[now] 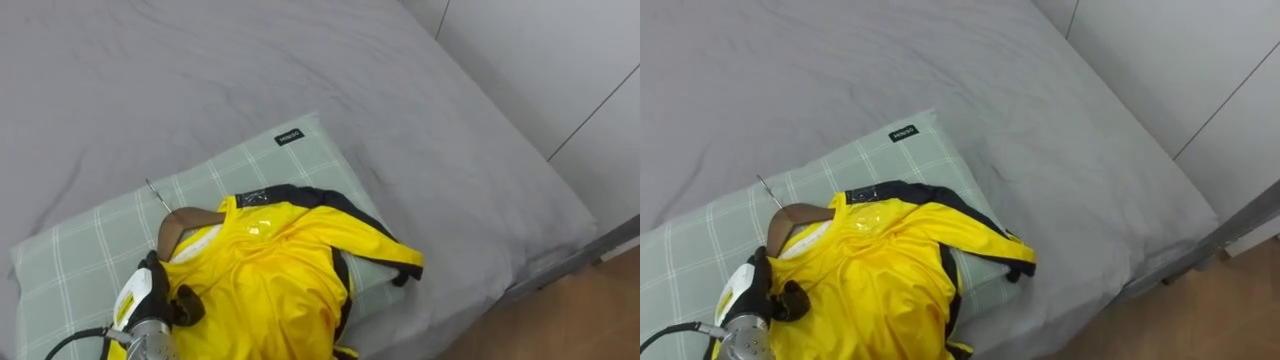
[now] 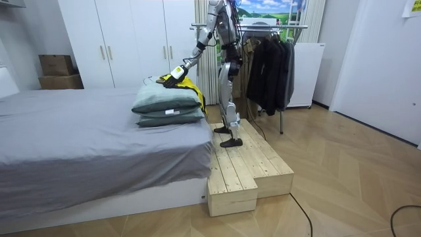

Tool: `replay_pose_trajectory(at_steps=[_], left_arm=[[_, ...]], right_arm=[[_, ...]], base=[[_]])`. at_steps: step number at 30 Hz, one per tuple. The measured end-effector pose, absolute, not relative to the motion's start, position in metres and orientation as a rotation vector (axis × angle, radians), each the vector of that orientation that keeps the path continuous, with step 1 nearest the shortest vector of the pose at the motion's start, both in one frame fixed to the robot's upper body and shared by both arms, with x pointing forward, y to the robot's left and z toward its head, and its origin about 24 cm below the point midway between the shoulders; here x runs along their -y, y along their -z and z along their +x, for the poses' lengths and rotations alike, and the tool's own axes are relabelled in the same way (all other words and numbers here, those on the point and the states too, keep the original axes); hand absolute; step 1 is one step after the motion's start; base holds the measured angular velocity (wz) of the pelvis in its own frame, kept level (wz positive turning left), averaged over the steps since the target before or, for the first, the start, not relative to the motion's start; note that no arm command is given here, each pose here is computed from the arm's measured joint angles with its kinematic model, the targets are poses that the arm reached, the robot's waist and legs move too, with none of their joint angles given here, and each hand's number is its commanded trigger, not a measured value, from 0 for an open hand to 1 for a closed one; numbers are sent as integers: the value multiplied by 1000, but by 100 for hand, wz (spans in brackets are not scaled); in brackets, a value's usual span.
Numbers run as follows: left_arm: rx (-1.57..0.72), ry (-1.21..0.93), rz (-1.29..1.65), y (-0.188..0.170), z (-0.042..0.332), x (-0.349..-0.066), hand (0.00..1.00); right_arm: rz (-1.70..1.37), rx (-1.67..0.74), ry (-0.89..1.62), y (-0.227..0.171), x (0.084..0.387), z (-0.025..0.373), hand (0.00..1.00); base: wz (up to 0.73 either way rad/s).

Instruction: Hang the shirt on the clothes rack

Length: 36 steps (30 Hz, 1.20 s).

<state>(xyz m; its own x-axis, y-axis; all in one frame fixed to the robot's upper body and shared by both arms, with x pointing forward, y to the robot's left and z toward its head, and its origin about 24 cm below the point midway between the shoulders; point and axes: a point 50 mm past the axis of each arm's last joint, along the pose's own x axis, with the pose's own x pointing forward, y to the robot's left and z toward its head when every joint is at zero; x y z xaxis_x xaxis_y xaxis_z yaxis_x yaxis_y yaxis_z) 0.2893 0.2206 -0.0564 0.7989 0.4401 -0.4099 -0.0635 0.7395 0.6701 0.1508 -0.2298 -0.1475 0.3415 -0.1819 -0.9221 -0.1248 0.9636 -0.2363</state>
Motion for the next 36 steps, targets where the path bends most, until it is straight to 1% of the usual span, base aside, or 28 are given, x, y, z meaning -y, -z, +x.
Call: replay_pose_trajectory(at_steps=[15,16,17,18,19,24,31,36], left_arm=[[-573,-309,672,49,296,-223,0],[-573,-313,665,49,297,-223,10],[-578,-319,650,49,296,-224,53],[-582,-321,646,50,296,-224,60],[-587,-324,637,50,296,-224,100],[-585,-344,650,45,300,-232,100],[-573,-441,598,36,302,-247,100],[-582,-446,574,38,301,-245,100]], right_arm=[[-287,-1214,41,146,230,155,0],[-287,-1211,45,146,230,156,0],[-288,-1210,46,146,230,156,0],[-288,-1210,46,146,230,156,0],[-289,-1208,46,145,230,157,0],[-287,-1205,43,145,228,158,0],[-285,-1201,43,145,228,160,0],[-289,-1188,37,144,228,161,0]], base=[[0],[0],[0],[0],[-3],[0],[0],[0]])
